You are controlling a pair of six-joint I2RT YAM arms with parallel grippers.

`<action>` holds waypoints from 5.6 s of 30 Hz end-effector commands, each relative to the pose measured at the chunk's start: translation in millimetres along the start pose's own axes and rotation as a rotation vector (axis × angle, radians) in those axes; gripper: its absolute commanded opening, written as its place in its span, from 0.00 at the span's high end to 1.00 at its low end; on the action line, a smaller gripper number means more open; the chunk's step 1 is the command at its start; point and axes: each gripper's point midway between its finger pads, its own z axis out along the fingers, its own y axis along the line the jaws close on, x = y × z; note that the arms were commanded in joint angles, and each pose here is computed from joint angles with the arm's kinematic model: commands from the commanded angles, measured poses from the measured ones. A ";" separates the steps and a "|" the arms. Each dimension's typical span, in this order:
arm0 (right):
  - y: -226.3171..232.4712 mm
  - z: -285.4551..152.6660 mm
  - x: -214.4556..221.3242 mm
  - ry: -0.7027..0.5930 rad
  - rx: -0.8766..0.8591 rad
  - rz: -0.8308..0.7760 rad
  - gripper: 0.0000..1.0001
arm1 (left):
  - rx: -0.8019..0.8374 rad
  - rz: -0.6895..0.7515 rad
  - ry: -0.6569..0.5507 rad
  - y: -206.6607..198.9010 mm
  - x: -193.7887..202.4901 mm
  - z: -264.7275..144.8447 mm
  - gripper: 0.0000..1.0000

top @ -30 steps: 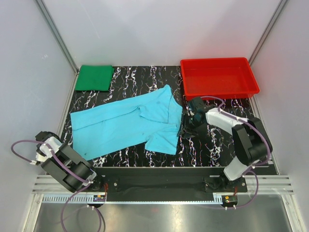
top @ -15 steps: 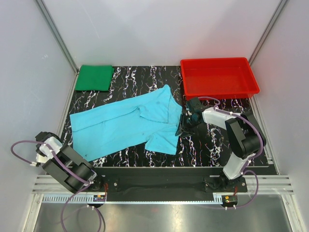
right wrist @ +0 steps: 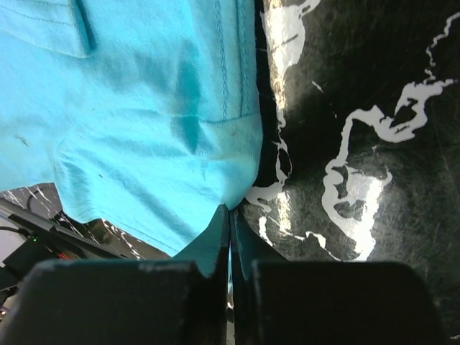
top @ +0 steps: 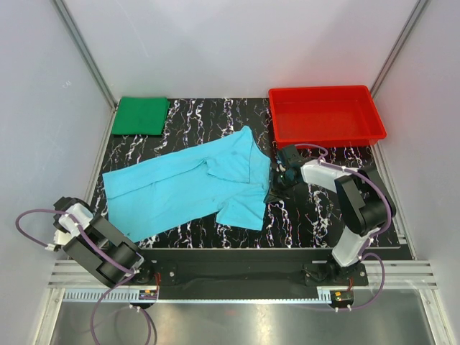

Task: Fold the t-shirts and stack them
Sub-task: Fold the tshirt

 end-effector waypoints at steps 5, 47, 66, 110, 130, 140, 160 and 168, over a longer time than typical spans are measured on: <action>19.4 -39.1 -14.1 -0.098 -0.018 -0.028 1.00 | -0.042 -0.058 -0.078 6.6 -19.1 -14.9 1.00; 96.7 -39.5 -178.3 -0.230 -0.077 -0.164 1.00 | 0.252 0.190 -0.099 -111.5 -34.5 -52.7 0.91; 90.5 -23.7 -194.2 -0.212 -0.059 -0.131 1.00 | 0.271 0.240 -0.100 -158.2 -29.1 -59.7 0.90; 42.6 -76.5 -41.5 0.034 0.027 -0.004 1.00 | 0.084 0.058 -0.074 -36.5 0.8 -55.7 0.96; 31.5 -90.1 -60.0 -0.065 0.157 -0.154 0.44 | 0.088 0.136 -0.093 -31.6 -4.4 -59.6 0.50; 74.3 -41.2 -144.7 -0.195 0.158 -0.163 0.32 | 0.271 0.624 -0.159 -126.6 62.2 -78.2 0.53; 43.7 50.1 -185.8 -0.262 0.362 -0.128 0.35 | 0.126 0.806 -0.119 -215.0 91.9 -18.3 0.66; 51.6 65.9 -212.2 -0.282 0.368 -0.137 0.34 | 0.159 0.833 -0.185 -282.7 81.2 -35.8 0.66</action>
